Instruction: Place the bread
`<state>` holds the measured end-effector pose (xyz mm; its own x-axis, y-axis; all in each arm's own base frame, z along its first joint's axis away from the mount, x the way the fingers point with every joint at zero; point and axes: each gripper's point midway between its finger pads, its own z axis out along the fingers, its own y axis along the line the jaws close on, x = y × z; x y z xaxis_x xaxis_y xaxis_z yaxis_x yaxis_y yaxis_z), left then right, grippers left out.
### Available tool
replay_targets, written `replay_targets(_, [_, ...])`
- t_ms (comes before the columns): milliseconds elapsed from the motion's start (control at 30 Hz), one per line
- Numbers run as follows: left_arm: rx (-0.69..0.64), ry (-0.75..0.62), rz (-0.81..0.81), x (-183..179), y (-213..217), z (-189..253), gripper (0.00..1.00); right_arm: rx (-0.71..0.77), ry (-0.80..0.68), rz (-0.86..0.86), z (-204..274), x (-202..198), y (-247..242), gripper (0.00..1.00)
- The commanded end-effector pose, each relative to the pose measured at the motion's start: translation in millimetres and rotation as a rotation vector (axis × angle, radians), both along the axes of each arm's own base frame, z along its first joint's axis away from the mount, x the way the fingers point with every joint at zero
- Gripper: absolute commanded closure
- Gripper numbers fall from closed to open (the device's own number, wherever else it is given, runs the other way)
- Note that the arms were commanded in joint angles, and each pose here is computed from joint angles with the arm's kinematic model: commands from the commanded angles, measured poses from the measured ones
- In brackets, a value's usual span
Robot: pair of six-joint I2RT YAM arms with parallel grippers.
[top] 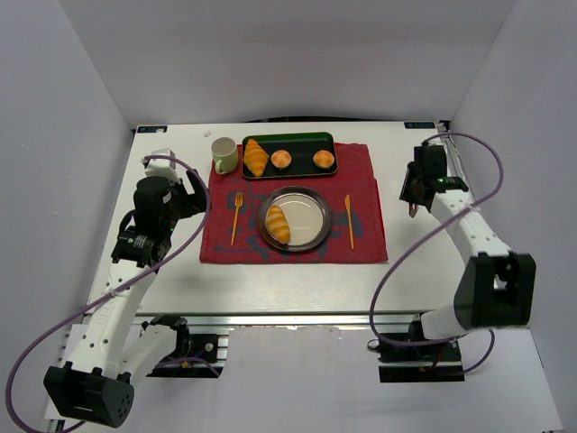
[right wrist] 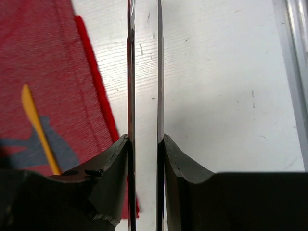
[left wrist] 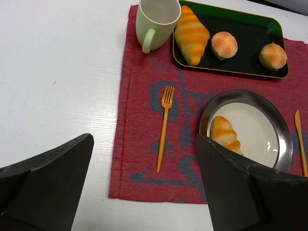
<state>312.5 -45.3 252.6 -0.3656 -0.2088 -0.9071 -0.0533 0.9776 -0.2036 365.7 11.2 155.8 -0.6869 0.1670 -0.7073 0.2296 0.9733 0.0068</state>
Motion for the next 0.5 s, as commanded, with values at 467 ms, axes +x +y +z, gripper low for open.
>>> replay_targets(467, [-0.037, -0.018, -0.07, 7, -16, -3, 0.02, 0.029, 0.12, 0.078, -94, 63, -17, 0.39])
